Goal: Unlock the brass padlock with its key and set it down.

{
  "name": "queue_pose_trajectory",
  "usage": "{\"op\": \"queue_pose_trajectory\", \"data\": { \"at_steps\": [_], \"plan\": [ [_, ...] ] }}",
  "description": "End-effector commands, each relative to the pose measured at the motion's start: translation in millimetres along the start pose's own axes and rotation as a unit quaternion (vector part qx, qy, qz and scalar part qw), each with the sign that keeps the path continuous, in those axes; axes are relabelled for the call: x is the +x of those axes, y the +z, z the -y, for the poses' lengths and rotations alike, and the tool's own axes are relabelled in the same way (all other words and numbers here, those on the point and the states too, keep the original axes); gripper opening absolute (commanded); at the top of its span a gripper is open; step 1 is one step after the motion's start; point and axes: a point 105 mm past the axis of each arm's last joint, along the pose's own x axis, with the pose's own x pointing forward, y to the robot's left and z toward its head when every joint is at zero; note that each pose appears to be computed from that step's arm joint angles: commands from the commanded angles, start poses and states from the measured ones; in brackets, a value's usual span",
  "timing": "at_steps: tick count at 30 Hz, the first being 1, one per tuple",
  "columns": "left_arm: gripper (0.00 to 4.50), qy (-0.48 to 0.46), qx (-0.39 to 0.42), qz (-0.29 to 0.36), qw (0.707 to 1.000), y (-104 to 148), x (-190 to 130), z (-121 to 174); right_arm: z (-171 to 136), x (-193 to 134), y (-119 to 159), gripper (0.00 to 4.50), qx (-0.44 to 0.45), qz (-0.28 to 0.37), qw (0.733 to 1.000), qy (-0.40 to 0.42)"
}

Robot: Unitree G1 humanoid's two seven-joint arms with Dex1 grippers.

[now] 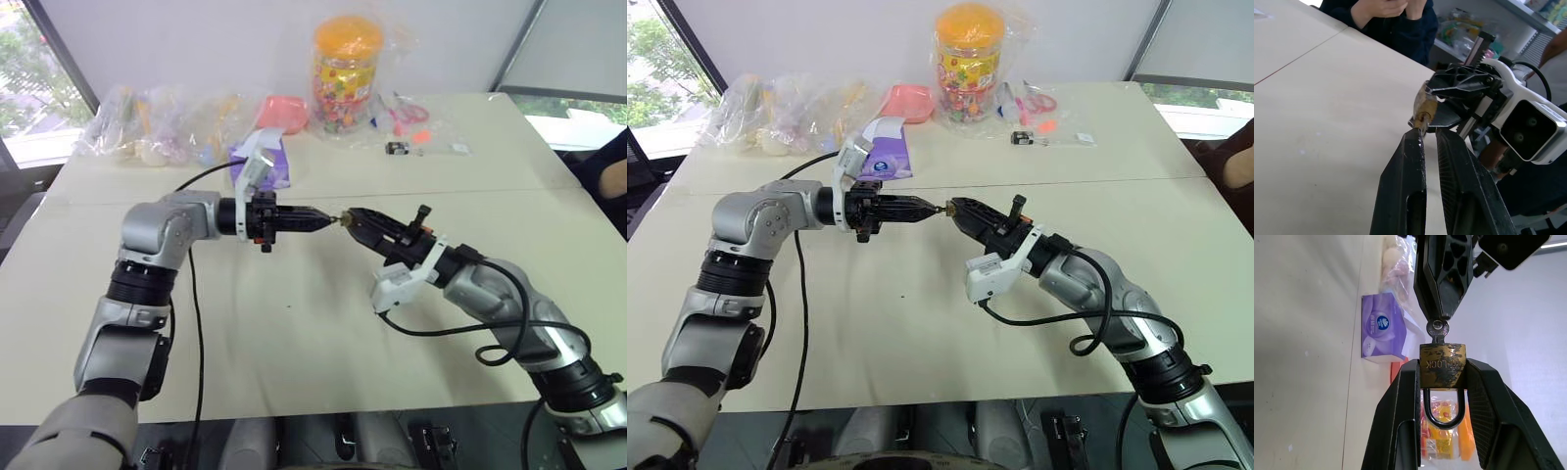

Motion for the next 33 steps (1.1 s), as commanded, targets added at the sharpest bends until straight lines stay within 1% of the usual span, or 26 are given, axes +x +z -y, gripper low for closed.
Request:
{"op": "queue_pose_trajectory", "data": {
  "at_steps": [1,14,15,16,24,27,33],
  "plan": [
    [0.67,-0.008,0.025,0.006,1.0,9,1,5,19,-1,7,0.7,-0.008,0.015,0.999,-0.031],
    [0.67,-0.021,0.028,0.009,0.999,9,8,8,22,0,12,0.7,0.005,0.022,0.999,-0.026],
    [0.15,-0.022,0.028,0.009,0.999,10,9,8,22,0,12,0.7,0.005,0.022,0.999,-0.026],
    [0.04,-0.022,0.028,0.009,0.999,10,9,8,22,0,12,0.7,0.005,0.022,0.999,-0.026],
    [0.04,-0.024,0.044,0.007,0.999,10,11,9,23,-1,12,0.7,0.008,0.021,0.999,-0.024],
    [0.04,-0.027,0.069,-0.005,0.997,6,13,11,23,-1,12,0.7,0.013,0.021,0.999,-0.022],
    [0.04,-0.012,0.157,-0.024,0.987,0,16,10,19,-2,14,0.7,0.033,0.026,0.999,-0.008]
  ]
}}
